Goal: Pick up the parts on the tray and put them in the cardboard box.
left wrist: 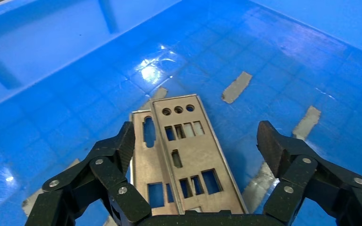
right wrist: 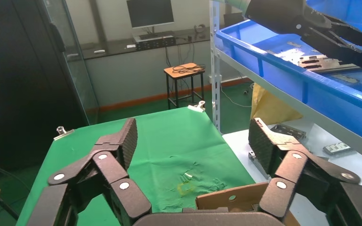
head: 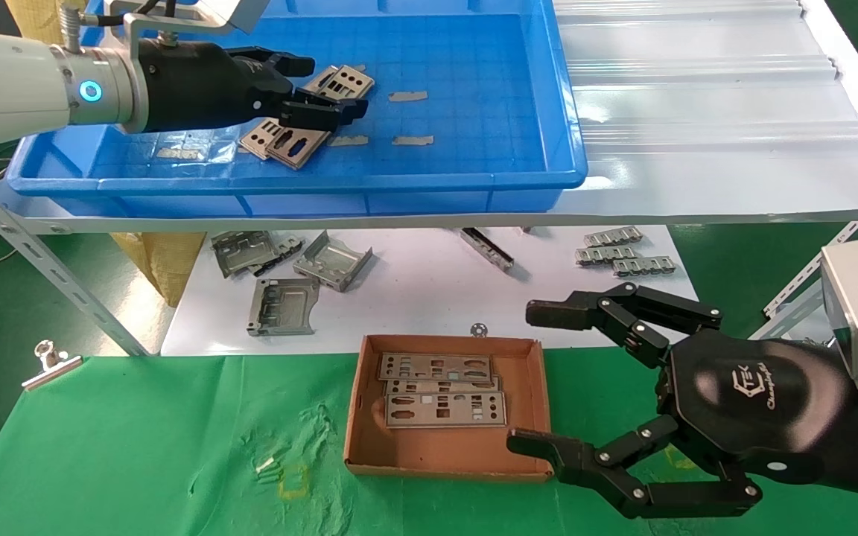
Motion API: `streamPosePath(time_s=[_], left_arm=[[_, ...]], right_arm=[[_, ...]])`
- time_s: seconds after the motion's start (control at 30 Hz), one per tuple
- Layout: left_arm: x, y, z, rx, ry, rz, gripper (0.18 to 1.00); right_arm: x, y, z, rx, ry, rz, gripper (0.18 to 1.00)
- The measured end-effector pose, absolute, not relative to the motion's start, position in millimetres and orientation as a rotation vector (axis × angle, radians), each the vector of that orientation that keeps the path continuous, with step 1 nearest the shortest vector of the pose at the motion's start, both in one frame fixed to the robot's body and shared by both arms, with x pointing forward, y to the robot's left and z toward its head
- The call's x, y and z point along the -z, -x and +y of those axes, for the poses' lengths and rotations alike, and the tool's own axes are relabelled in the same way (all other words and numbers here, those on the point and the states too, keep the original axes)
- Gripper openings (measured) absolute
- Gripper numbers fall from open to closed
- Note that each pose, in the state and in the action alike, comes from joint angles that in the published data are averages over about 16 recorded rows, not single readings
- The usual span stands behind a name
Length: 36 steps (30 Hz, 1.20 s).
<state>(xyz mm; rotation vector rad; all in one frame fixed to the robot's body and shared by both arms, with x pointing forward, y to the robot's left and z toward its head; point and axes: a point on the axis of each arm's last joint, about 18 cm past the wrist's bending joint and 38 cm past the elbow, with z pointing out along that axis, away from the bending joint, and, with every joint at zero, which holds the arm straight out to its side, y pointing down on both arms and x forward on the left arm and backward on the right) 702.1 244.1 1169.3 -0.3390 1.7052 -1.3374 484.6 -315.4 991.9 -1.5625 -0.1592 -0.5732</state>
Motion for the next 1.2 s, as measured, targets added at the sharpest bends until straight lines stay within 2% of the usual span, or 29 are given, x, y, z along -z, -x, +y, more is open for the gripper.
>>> streamPosePath(time_s=[0.3, 0.5, 0.83, 1.03, 1.2], left_arm=[[-1167, -704, 240, 1.322, 0.342, 1.717, 0.858], [-1166, -705, 240, 1.308, 0.345, 1.721, 0.741], [-1167, -709, 245, 1.274, 0.358, 1.706, 0.522], [-1171, -710, 252, 1.256, 0.369, 1.676, 0.459], [-1179, -710, 256, 1.26, 0.372, 1.642, 0.451]], right_arm=[[-992, -485, -315, 0.573, 1.563, -0.159, 0.935], [-992, -485, -315, 0.573, 1.563, -0.159, 0.979], [-992, -485, -315, 0.573, 1.563, -0.159, 0.999], [-992, -485, -315, 0.573, 1.563, -0.159, 1.0], [-992, -485, -315, 0.573, 1.563, -0.159, 1.0]])
